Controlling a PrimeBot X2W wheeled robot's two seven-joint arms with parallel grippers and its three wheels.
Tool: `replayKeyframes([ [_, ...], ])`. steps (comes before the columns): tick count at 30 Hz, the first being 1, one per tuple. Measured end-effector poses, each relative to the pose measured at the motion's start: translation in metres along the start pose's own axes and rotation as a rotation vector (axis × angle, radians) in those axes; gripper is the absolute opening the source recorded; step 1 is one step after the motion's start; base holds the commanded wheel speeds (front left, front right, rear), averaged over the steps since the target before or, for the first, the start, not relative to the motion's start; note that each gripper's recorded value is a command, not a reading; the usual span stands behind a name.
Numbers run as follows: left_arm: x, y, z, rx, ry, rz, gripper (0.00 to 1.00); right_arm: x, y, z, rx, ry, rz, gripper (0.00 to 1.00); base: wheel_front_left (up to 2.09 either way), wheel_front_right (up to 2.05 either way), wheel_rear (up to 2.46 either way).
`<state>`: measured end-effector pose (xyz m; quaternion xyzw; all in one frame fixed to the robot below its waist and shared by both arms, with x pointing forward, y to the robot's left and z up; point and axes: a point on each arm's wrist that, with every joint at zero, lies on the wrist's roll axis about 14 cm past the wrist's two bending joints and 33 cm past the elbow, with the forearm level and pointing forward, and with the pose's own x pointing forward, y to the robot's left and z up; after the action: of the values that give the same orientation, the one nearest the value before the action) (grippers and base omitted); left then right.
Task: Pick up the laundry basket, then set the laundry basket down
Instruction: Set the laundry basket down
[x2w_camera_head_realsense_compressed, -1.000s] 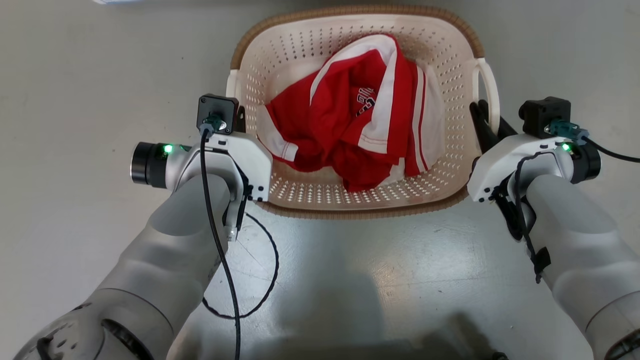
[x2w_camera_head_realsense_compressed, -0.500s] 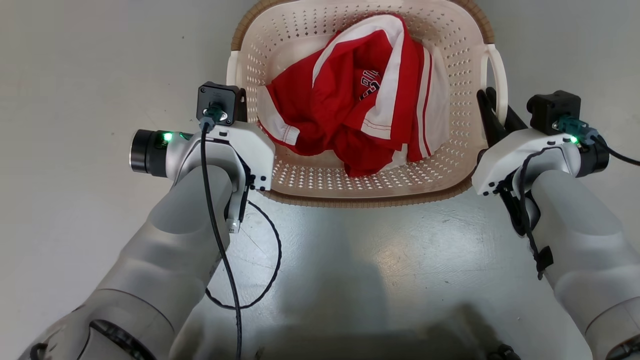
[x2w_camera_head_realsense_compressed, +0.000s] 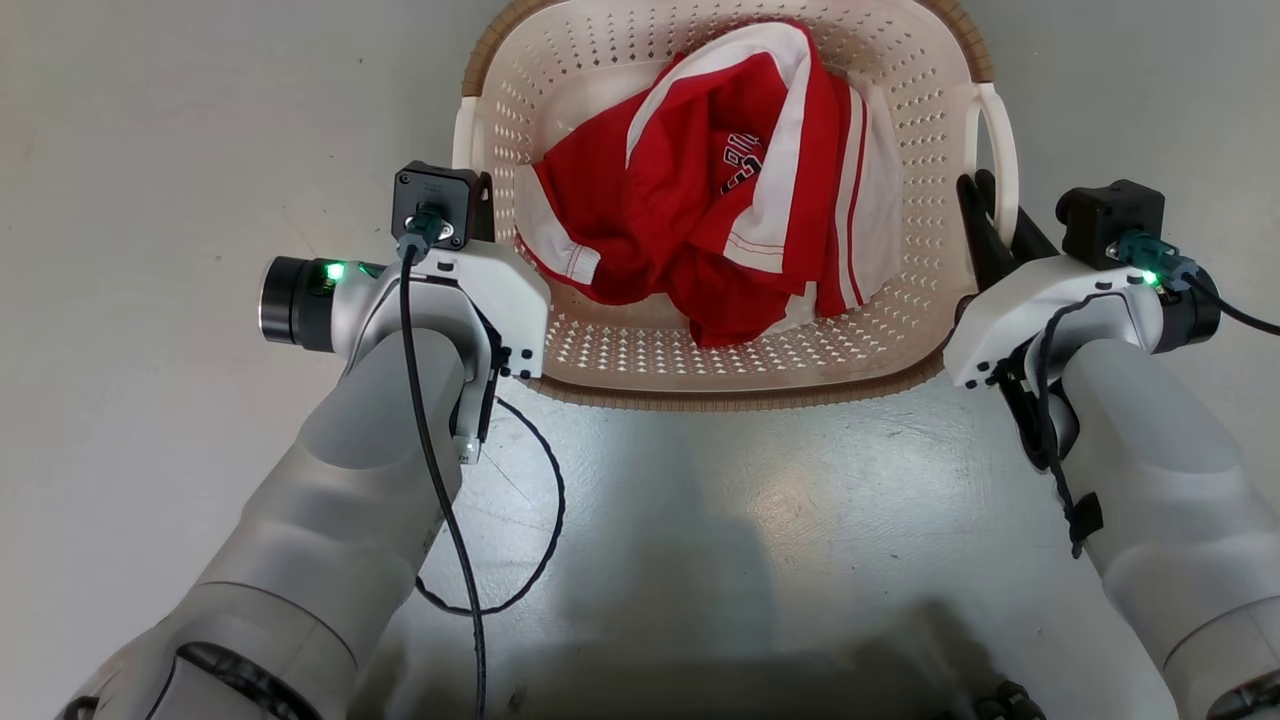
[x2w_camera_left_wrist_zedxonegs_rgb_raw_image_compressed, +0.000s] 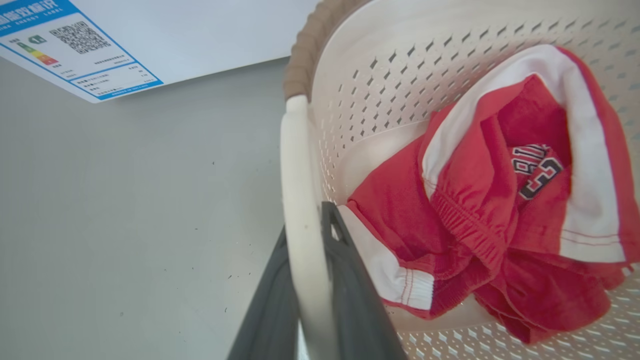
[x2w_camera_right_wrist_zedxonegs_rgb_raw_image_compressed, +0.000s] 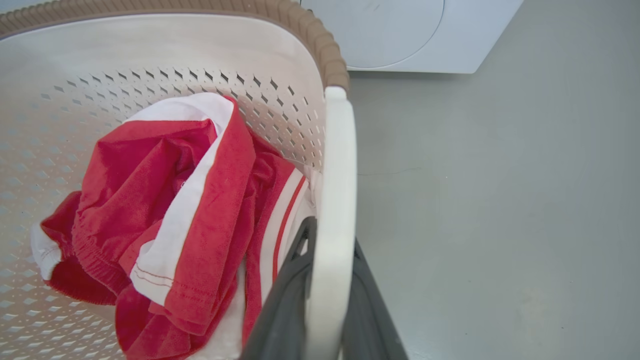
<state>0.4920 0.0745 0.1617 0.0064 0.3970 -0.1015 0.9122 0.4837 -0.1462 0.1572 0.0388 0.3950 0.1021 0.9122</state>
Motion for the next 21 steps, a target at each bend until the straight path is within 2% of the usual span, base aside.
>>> replayKeyframes([
  [6, 0.002, 0.001, -0.003, 0.006, 0.002, 0.004, 0.0, 0.002, -0.001, -0.002, -0.001, 0.002, -0.003, 0.0, 0.0, 0.0, 0.0],
  [7, 0.002, 0.002, -0.004, 0.005, 0.005, 0.005, 0.26, 0.003, -0.001, -0.002, -0.001, 0.002, -0.006, 0.27, 0.0, 0.0, 0.0],
  [8, 0.003, 0.002, -0.005, 0.002, 0.008, 0.006, 0.7, 0.003, -0.002, -0.003, 0.001, 0.001, -0.01, 0.7, 0.0, 0.0, 0.0],
  [9, 0.003, 0.002, -0.006, 0.009, 0.008, 0.004, 0.7, 0.003, -0.003, -0.003, -0.003, 0.002, -0.008, 0.7, 0.0, 0.0, 0.0],
  [10, 0.003, 0.001, -0.007, 0.012, 0.009, 0.001, 1.0, 0.004, -0.002, -0.004, -0.005, 0.004, -0.003, 1.0, 0.0, 0.0, 0.0],
  [21, 0.002, -0.002, 0.002, 0.004, -0.017, 0.005, 1.0, 0.003, -0.003, 0.007, -0.002, -0.026, -0.018, 1.0, 0.0, 0.0, 0.0],
])
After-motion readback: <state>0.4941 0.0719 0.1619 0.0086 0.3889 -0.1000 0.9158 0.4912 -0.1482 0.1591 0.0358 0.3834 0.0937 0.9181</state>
